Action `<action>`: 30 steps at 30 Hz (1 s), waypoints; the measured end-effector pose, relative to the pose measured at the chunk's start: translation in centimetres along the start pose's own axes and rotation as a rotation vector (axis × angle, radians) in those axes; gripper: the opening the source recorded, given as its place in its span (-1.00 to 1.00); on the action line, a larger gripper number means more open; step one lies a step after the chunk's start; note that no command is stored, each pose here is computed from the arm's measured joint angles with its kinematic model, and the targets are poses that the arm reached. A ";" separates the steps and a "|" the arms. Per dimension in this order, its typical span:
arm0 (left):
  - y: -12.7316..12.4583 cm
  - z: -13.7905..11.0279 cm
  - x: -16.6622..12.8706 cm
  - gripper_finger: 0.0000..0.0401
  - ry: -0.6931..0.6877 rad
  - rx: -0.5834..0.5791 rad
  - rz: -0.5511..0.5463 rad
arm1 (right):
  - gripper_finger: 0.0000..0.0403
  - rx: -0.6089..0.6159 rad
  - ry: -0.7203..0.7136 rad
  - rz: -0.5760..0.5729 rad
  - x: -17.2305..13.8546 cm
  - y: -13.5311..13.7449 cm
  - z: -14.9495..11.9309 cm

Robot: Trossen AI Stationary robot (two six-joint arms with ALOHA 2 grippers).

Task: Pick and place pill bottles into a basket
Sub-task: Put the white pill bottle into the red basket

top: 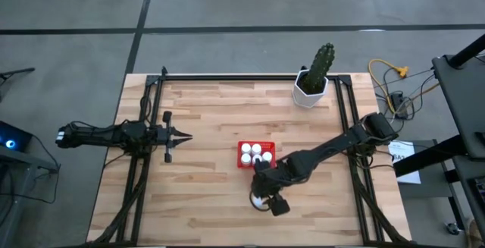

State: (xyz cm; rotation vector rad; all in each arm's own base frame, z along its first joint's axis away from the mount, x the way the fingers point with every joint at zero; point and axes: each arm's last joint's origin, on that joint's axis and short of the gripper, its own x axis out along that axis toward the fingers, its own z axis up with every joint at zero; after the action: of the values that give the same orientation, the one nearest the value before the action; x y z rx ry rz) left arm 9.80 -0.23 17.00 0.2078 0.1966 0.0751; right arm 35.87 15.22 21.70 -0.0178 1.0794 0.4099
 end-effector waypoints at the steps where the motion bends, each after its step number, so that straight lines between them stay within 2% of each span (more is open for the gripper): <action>1: 0.0 0.0 0.0 -0.93 0.000 0.000 0.000 | 0.25 0.000 0.001 -0.001 0.0 0.0 0.0; 30: 0.0 0.0 0.0 -0.93 0.002 -0.023 0.000 | 0.25 -0.023 -0.040 -0.005 1.2 -0.3 -0.7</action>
State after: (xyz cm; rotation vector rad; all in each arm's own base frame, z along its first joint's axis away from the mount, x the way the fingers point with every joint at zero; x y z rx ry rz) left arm 9.81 -0.23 16.97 0.1846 0.1975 0.0773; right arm 35.86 15.15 20.29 -0.0327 1.0348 0.4169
